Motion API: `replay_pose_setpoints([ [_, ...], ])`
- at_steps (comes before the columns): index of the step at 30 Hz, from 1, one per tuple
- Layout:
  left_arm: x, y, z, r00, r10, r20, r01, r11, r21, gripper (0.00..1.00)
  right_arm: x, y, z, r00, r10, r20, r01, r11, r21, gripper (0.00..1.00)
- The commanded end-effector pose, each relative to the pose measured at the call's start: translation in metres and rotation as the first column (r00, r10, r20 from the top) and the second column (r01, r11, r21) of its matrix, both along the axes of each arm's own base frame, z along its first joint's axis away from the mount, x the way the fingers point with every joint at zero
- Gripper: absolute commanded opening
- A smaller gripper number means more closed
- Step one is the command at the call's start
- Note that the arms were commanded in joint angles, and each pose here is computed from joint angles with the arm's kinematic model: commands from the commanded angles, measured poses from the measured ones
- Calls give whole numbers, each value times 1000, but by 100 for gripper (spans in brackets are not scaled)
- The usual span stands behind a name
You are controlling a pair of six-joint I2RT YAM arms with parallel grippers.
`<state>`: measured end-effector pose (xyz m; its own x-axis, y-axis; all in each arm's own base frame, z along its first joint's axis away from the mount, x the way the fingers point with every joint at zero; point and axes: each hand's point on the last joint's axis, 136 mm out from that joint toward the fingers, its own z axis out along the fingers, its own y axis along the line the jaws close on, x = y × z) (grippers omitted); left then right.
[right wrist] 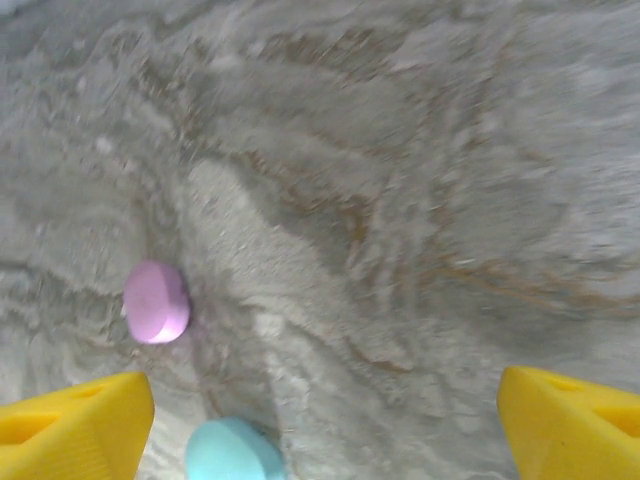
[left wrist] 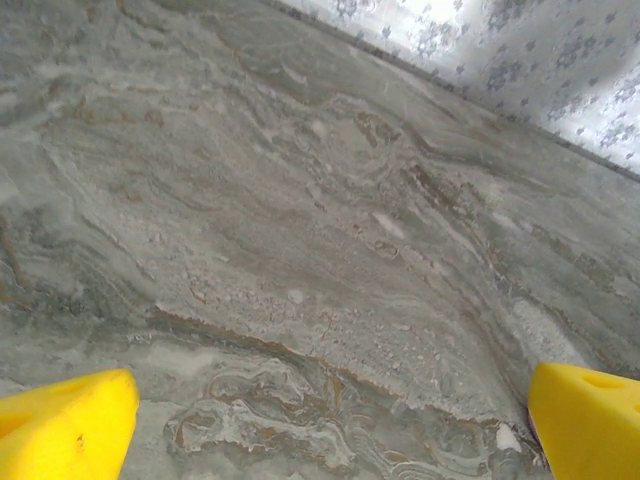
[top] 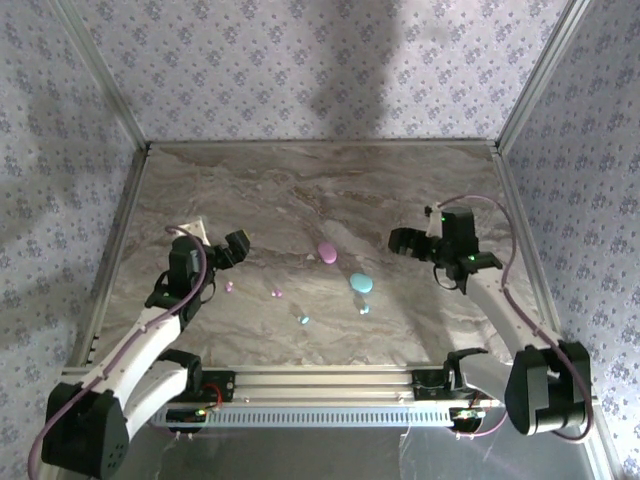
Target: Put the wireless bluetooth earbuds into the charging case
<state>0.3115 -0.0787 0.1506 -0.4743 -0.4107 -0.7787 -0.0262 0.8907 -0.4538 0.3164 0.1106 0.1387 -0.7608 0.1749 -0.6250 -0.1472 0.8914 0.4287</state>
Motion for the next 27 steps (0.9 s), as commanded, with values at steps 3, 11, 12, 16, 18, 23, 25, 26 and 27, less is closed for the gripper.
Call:
replay_pose_setpoints([
  [3, 8, -3, -1, 1000, 20, 0, -20, 998, -67, 100, -9, 42, -24, 982, 158, -106, -161, 987, -20, 90],
  [11, 11, -18, -10, 997, -44, -59, 38, 996, -85, 100, -16, 87, -56, 931, 290, -221, -296, 955, 3, 89],
  [12, 11, -19, -10, 997, -48, -57, 43, 996, -84, 100, -16, 91, -59, 925, 301, -233, -308, 951, 8, 89],
  [16, 13, -25, -8, 997, -63, -49, 59, 996, -67, 100, -20, 102, -72, 899, 325, -294, -337, 941, 10, 89],
  [18, 15, -26, -9, 997, -54, -56, 51, 998, -47, 100, -22, 106, -76, 888, 334, -317, -347, 938, 15, 89],
  [23, 19, -29, -6, 998, 4, -63, -4, 1000, 13, 100, -32, 116, -83, 865, 355, -355, -372, 928, 23, 87],
  [25, 19, -30, -5, 997, 26, -73, -24, 999, 39, 100, -36, 119, -86, 856, 361, -370, -380, 925, 25, 86],
  [26, 20, -29, -5, 996, 40, -79, -36, 998, 46, 100, -38, 120, -86, 853, 363, -376, -382, 924, 25, 85],
  [27, 20, -26, -5, 994, 70, -88, -66, 997, 48, 100, -40, 122, -87, 849, 365, -382, -385, 922, 26, 84],
])
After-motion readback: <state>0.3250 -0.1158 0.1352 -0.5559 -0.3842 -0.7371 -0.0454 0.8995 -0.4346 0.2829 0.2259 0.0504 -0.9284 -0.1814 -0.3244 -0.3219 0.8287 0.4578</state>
